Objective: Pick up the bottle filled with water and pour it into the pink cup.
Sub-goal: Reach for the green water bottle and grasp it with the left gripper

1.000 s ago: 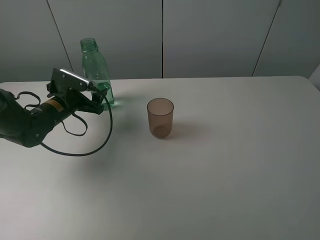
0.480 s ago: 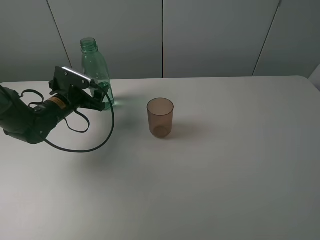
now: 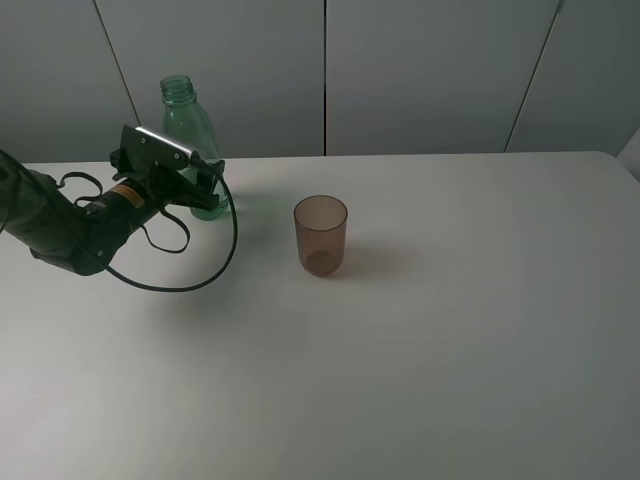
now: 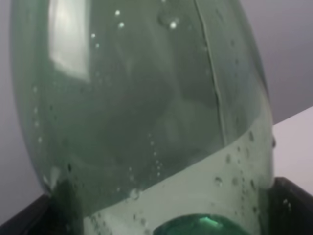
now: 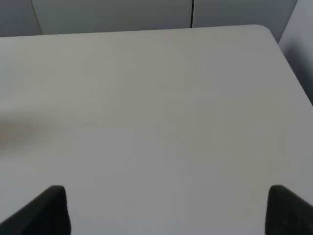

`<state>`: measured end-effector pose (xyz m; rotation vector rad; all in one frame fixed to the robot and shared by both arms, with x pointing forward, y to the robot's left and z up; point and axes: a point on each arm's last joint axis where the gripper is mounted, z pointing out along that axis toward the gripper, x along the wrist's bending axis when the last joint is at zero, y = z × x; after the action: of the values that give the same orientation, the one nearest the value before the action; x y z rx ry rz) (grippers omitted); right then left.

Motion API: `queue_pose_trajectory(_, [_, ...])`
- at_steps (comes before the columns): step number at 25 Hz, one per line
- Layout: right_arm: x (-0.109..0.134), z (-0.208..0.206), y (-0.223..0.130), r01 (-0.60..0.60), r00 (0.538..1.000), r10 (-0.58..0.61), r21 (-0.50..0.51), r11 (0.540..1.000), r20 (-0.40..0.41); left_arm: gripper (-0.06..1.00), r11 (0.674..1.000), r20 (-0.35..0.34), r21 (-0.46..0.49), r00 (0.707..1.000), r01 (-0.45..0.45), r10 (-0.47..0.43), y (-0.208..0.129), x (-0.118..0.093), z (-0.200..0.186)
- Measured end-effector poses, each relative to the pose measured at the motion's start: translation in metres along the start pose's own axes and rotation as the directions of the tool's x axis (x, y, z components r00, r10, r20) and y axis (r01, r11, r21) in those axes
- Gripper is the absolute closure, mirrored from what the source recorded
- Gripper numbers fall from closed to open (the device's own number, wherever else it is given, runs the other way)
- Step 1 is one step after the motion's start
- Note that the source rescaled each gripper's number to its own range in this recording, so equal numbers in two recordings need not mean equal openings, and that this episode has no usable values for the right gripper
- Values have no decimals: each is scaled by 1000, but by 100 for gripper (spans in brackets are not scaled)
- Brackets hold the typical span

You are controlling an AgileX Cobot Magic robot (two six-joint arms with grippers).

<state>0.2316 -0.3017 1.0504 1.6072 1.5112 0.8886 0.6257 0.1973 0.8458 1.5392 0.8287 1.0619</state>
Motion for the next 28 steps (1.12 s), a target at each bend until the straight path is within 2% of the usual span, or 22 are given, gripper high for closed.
queue_pose_trajectory(14, [0,0,0,0,1000,0,0,1000,0,-6,1000,6,-16,1000,-5,6,3,0,3])
queue_pose_trajectory(19, [0,0,0,0,1000,0,0,1000,0,-6,999,5,-51,1000,-13,14,7,2,13])
queue_pose_trajectory(28, [0,0,0,0,1000,0,0,1000,0,-6,1000,25,-16,1000,-12,12,-10,-3,14])
